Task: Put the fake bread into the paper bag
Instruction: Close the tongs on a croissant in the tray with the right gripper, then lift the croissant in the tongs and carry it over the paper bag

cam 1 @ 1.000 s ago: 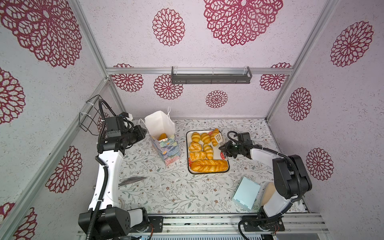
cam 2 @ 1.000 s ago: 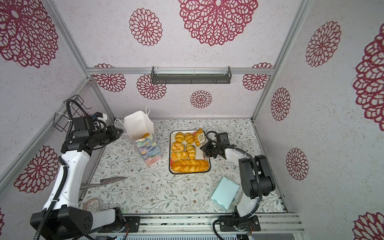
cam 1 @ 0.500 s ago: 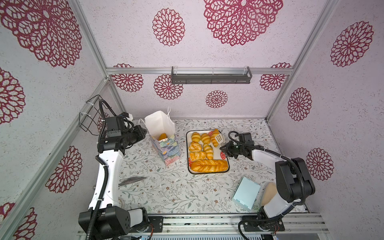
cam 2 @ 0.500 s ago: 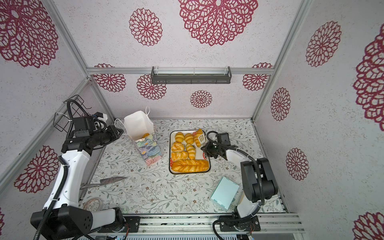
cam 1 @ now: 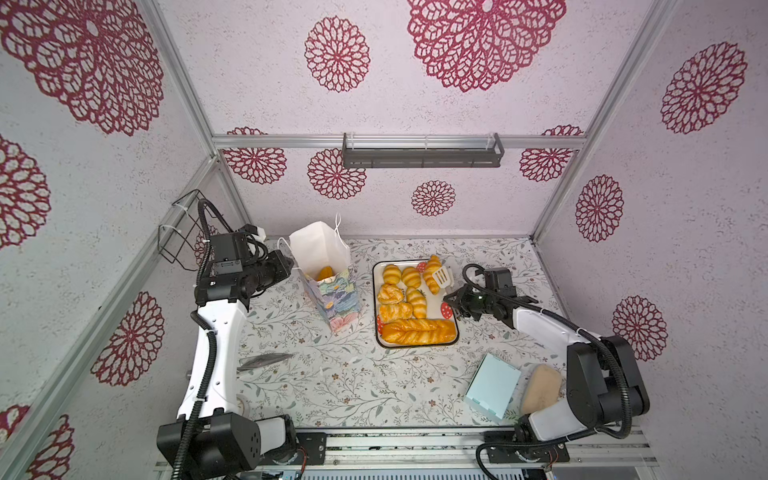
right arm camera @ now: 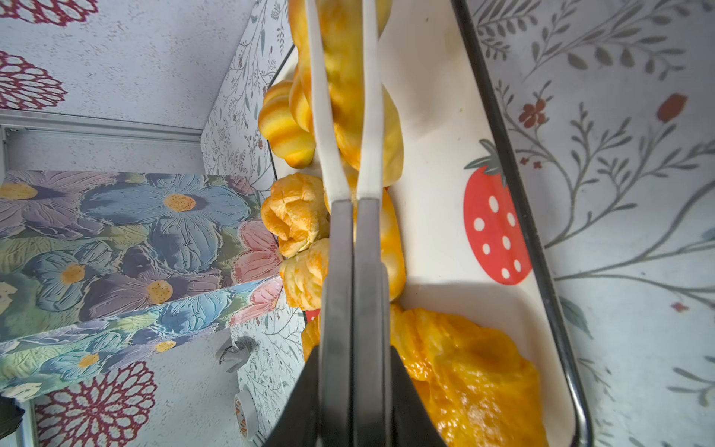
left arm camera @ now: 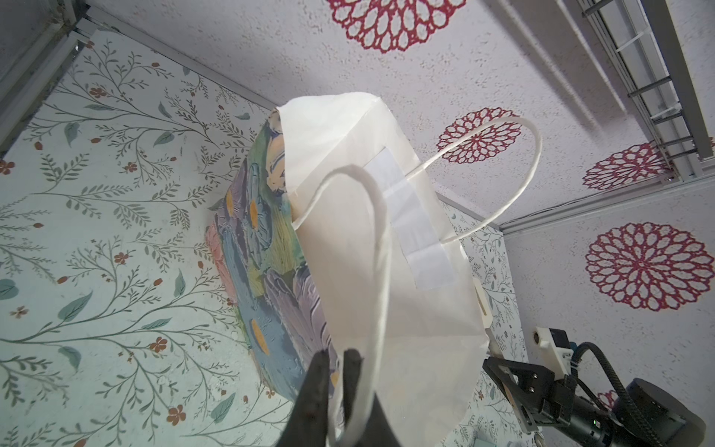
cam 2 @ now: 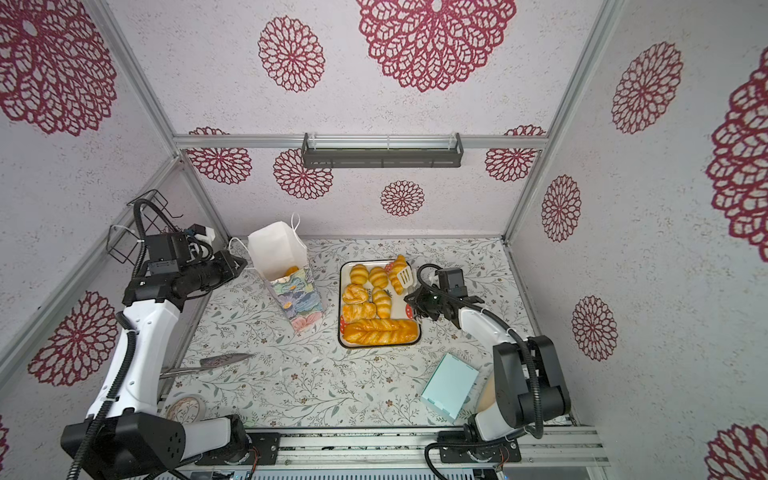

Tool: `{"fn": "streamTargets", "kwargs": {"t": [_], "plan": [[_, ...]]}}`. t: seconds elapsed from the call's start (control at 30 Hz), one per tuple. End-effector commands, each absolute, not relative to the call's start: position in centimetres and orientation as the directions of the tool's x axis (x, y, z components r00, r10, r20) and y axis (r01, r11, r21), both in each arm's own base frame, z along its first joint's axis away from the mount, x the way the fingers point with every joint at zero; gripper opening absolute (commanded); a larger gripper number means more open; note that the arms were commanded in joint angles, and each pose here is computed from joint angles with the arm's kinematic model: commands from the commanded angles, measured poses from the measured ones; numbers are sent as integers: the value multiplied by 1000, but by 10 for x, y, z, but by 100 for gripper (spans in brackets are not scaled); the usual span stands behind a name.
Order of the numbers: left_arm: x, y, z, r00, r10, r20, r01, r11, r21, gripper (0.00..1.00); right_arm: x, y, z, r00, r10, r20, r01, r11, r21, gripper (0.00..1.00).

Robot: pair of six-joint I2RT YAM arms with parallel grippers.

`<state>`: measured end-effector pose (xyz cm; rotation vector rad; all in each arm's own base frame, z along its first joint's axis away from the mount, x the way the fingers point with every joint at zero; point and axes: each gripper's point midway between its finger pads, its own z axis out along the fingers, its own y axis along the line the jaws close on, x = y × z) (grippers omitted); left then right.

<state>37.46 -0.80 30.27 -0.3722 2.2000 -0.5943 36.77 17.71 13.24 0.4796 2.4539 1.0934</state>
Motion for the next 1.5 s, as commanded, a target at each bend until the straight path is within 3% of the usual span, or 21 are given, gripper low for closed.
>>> {"fn": "streamTargets", "kwargs": {"t": [0.0, 0.67, 1.47], "plan": [[374, -10, 311, -620, -438, -651, -49, 850, -525, 13, 372, 180, 172, -835, 443, -326, 19, 616, 788, 22], [373, -11, 315, -617, -437, -654, -45, 850, -525, 13, 355, 201, 235, -816, 395, -421, -203, 486, 850, 22], [374, -12, 318, -616, -434, -657, -41, 851, -524, 13, 312, 292, 366, -696, 201, -689, -608, 345, 715, 23]]}}
